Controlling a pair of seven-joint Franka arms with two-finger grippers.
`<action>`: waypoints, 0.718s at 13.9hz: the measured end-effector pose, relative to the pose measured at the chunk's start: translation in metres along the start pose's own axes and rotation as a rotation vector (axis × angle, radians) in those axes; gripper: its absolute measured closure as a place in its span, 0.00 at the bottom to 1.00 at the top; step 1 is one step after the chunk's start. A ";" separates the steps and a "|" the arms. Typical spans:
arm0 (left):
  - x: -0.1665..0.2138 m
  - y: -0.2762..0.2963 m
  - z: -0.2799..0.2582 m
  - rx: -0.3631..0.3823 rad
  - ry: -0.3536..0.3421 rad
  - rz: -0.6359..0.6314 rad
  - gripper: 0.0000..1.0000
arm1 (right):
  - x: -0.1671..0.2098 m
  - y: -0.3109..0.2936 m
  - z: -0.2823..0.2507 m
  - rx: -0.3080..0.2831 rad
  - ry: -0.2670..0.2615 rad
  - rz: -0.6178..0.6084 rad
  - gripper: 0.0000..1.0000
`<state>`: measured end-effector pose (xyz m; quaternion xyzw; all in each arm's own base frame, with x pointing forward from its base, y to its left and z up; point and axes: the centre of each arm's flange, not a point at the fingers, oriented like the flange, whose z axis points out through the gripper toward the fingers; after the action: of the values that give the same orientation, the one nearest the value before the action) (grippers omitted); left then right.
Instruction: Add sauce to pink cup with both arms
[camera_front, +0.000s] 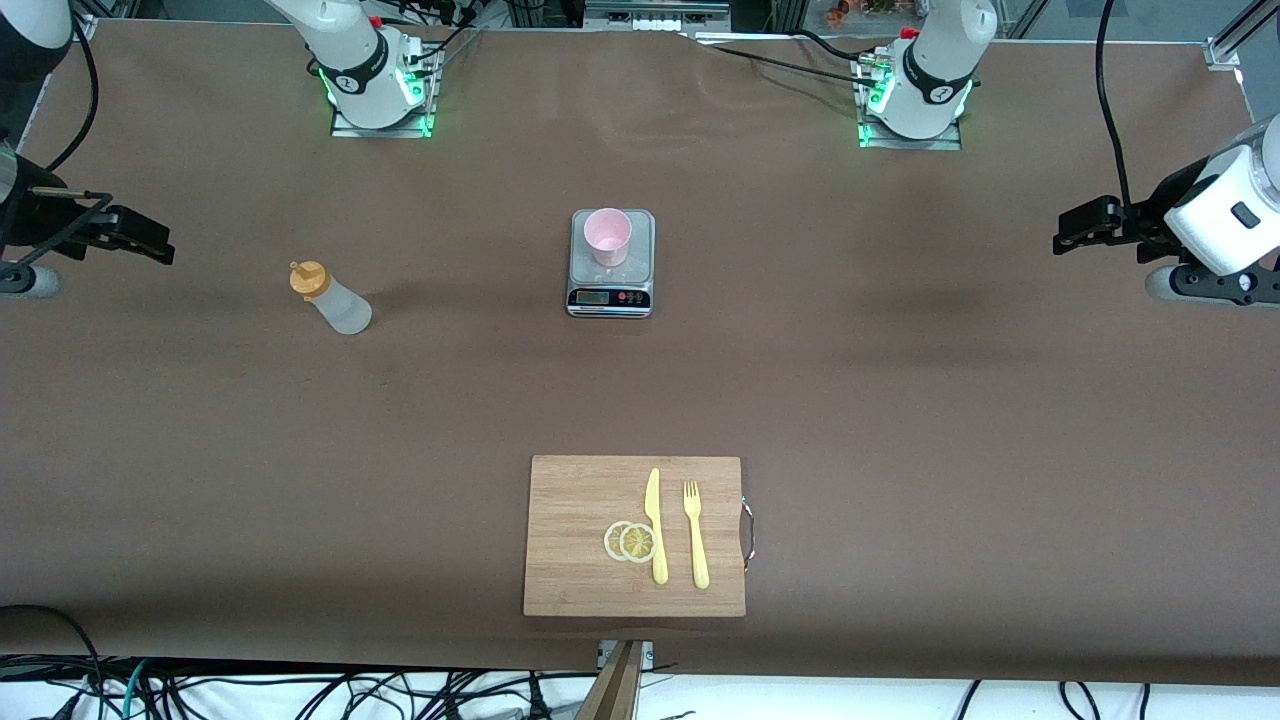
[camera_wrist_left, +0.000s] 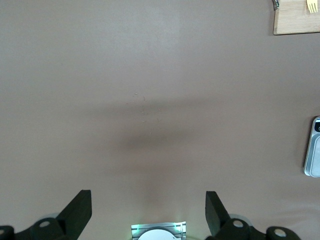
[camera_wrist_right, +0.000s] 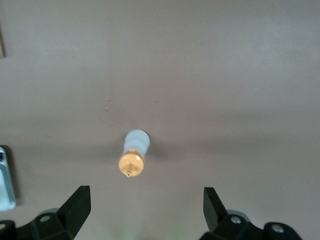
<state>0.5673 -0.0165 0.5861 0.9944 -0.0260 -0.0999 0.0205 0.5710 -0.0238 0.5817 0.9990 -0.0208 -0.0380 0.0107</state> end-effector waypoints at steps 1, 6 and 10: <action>0.000 0.000 0.000 0.000 0.000 0.000 0.00 | 0.001 0.005 -0.003 0.028 0.023 0.021 0.00; 0.000 0.000 0.000 0.000 0.000 0.000 0.00 | 0.001 0.014 -0.011 0.051 0.092 0.110 0.00; 0.000 0.000 0.000 0.000 0.000 0.000 0.00 | -0.001 0.021 -0.004 0.053 0.109 0.123 0.00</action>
<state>0.5674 -0.0164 0.5861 0.9945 -0.0260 -0.0998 0.0205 0.5699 -0.0445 0.5865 0.9964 -0.0825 0.0176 -0.0123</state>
